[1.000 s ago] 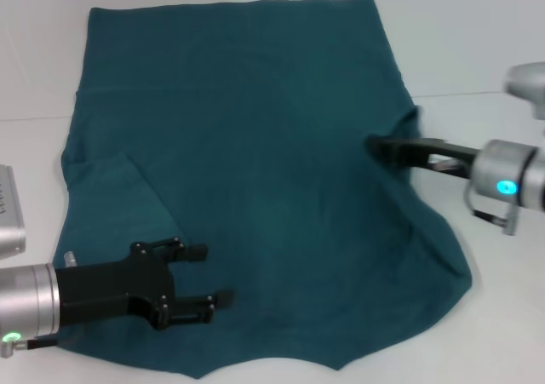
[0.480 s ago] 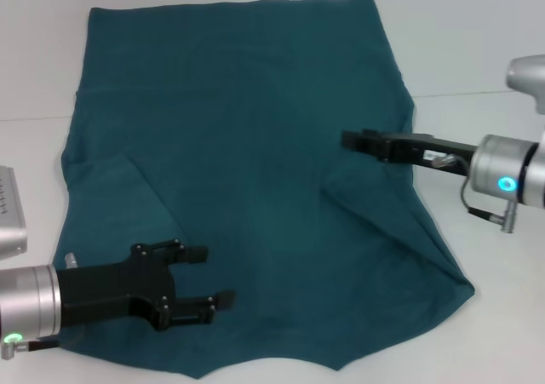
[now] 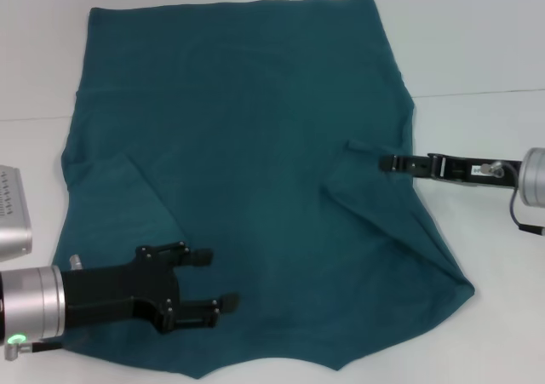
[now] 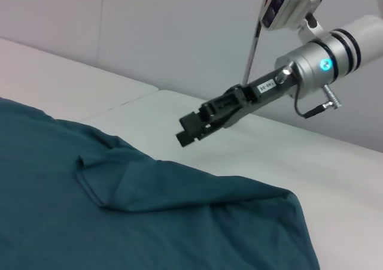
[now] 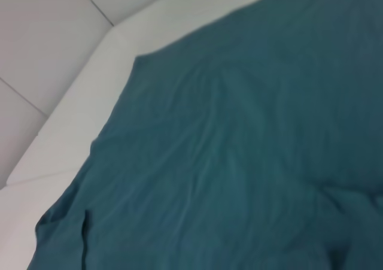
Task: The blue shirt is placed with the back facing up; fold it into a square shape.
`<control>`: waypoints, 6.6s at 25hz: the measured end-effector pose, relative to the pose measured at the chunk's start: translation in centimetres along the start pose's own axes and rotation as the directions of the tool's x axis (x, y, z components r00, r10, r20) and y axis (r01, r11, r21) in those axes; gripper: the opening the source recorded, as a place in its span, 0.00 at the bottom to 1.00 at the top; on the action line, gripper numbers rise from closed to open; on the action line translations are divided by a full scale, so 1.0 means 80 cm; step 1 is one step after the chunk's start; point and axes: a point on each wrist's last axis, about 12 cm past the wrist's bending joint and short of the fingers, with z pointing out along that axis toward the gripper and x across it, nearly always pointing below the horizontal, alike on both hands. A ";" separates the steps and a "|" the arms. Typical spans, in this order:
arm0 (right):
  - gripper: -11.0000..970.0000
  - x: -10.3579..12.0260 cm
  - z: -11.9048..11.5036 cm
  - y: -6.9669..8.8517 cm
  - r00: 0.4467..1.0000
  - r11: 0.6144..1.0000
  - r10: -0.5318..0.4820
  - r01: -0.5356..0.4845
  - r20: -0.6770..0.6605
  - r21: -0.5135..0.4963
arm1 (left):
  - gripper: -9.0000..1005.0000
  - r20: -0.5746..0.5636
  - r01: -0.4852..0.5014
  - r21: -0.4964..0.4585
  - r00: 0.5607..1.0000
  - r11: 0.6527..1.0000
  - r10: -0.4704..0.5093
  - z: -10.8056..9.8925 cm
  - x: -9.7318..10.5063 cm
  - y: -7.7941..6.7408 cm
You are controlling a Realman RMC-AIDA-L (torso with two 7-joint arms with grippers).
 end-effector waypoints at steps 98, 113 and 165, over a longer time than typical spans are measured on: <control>0.90 0.043 -0.045 0.021 0.970 0.934 -0.136 0.193 0.201 -0.301 | 0.83 0.004 0.148 -0.060 0.989 0.987 -0.148 -0.024 -0.001 0.005; 0.97 0.032 -0.052 0.012 0.969 0.949 -0.102 0.164 0.227 -0.271 | 0.82 0.152 0.514 -0.370 0.855 0.774 -0.496 -0.112 0.024 0.037; 0.97 0.032 -0.057 0.011 0.976 0.952 -0.058 0.118 0.212 -0.284 | 0.82 -0.090 0.579 -0.380 0.753 0.721 -0.651 -0.126 0.033 0.030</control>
